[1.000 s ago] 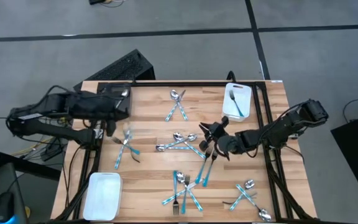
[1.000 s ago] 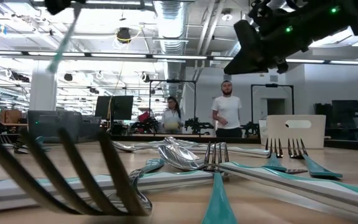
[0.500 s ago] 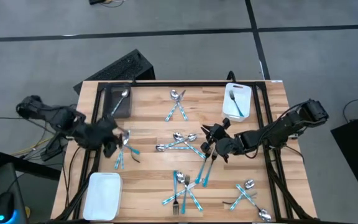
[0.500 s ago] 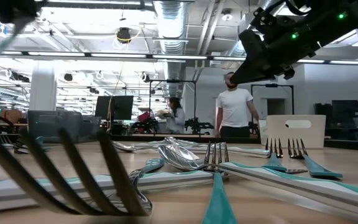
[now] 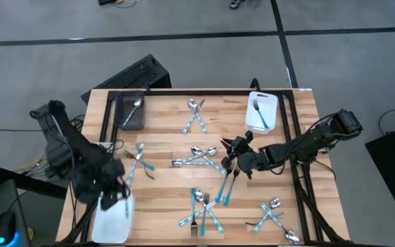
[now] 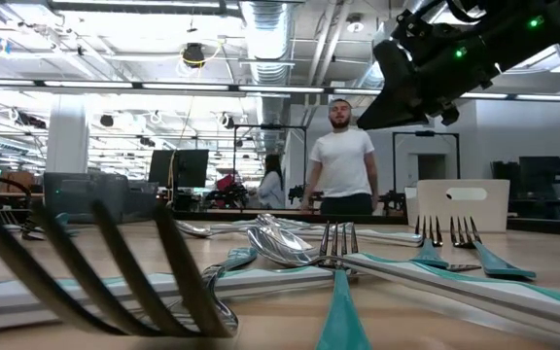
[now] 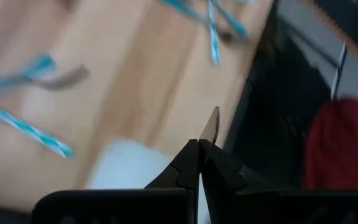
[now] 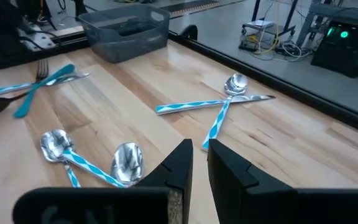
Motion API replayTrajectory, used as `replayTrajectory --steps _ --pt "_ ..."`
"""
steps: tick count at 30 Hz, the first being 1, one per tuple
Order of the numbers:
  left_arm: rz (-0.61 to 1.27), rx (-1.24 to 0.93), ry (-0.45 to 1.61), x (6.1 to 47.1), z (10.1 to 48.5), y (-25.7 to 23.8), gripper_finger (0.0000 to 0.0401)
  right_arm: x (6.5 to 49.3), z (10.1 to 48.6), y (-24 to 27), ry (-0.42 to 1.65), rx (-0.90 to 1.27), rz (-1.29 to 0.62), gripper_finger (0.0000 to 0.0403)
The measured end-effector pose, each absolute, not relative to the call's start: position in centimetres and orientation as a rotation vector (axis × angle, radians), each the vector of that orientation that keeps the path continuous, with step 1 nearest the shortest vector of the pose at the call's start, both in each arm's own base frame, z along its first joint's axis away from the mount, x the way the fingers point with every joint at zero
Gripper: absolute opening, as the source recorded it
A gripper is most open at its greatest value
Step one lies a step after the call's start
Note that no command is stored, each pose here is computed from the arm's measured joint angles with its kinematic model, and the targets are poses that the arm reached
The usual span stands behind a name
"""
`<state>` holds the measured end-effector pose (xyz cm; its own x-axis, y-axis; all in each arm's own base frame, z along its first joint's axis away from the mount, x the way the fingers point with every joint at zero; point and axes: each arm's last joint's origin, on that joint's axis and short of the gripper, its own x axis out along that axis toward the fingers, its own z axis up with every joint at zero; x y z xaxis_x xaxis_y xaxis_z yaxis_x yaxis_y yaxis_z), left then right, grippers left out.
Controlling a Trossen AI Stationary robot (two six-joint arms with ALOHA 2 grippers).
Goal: Sort silverware by color (type)
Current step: Put the light blue table knife into the bottom white bin
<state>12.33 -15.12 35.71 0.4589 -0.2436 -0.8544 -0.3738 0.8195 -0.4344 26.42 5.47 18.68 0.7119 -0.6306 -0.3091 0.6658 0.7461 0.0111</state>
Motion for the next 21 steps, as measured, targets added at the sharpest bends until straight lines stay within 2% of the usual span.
replayTrajectory --steps 4,11,21 --pt "0.064 -0.631 1.218 12.3 36.0 -17.7 0.0000 26.4 18.8 5.8 0.288 0.130 -0.709 0.0076" --pt "0.187 -0.565 1.317 11.4 36.1 -19.3 0.0000 26.5 19.0 5.8 0.264 0.147 -0.703 0.0076" --pt "0.300 -0.583 1.482 11.0 32.3 -20.0 0.0000 26.5 19.0 6.0 0.264 0.146 -0.697 0.0076"
